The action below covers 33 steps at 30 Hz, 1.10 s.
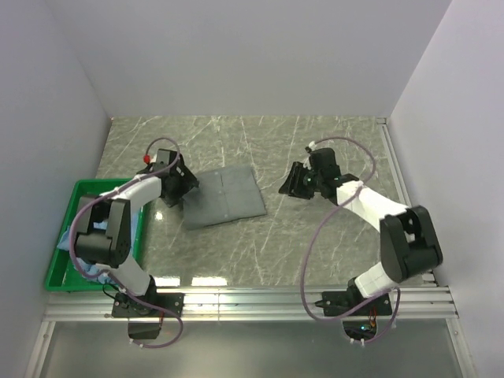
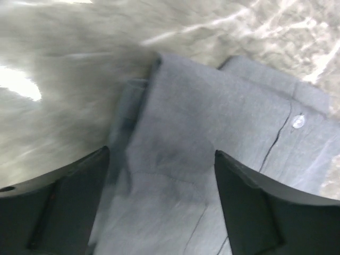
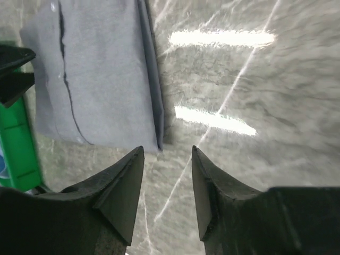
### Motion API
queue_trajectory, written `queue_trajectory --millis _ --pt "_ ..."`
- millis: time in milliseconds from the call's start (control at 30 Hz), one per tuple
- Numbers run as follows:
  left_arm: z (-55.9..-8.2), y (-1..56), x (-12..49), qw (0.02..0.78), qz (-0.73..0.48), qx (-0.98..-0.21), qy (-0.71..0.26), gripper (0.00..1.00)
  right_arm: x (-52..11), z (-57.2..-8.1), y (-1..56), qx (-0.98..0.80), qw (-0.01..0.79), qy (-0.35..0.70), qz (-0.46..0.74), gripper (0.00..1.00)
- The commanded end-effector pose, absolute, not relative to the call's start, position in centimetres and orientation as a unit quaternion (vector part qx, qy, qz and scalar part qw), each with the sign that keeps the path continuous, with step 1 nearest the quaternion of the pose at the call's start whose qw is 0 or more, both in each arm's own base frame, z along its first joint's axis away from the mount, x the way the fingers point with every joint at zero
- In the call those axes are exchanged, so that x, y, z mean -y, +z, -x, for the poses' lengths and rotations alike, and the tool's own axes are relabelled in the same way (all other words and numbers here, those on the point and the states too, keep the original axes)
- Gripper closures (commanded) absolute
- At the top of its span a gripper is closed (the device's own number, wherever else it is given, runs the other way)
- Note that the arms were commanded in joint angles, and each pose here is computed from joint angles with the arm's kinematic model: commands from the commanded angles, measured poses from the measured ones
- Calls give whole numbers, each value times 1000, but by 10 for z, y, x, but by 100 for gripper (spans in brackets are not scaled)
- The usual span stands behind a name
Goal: Fold and stack the long sleeve shirts
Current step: Fold the shirt
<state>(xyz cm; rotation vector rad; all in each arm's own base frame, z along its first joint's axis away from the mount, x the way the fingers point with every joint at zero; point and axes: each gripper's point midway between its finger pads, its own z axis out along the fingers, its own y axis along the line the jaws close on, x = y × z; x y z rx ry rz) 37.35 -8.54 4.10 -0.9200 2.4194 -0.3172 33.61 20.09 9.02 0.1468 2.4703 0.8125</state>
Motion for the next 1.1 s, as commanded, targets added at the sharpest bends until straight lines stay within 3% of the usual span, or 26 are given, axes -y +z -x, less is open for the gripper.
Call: queue_trajectory --millis 0,133,233,267,367,500,700,1067 --pt "-373 92 67 323 306 -893 -70 11 -177 -348 144 -900 354 249 -44 49" --pt "-364 135 93 380 220 -898 -25 7 -151 -338 180 -887 402 219 -65 40" --pt "-354 157 126 412 144 -900 -14 8 -139 -329 198 -874 423 222 -83 28" --pt "-350 160 137 416 114 -902 -14 9 -136 -327 201 -872 428 222 -89 16" --pt "-337 160 185 420 38 -906 -28 12 -122 -317 204 -864 437 219 -122 0" --pt "-318 154 251 426 -56 -902 -31 14 -105 -308 214 -852 454 210 -155 0" --pt "-307 117 316 425 -188 -884 49 14 -77 -293 210 -844 471 167 -196 0" --pt "-307 52 337 400 -281 -865 116 25 -51 -273 205 -814 505 153 -243 1"
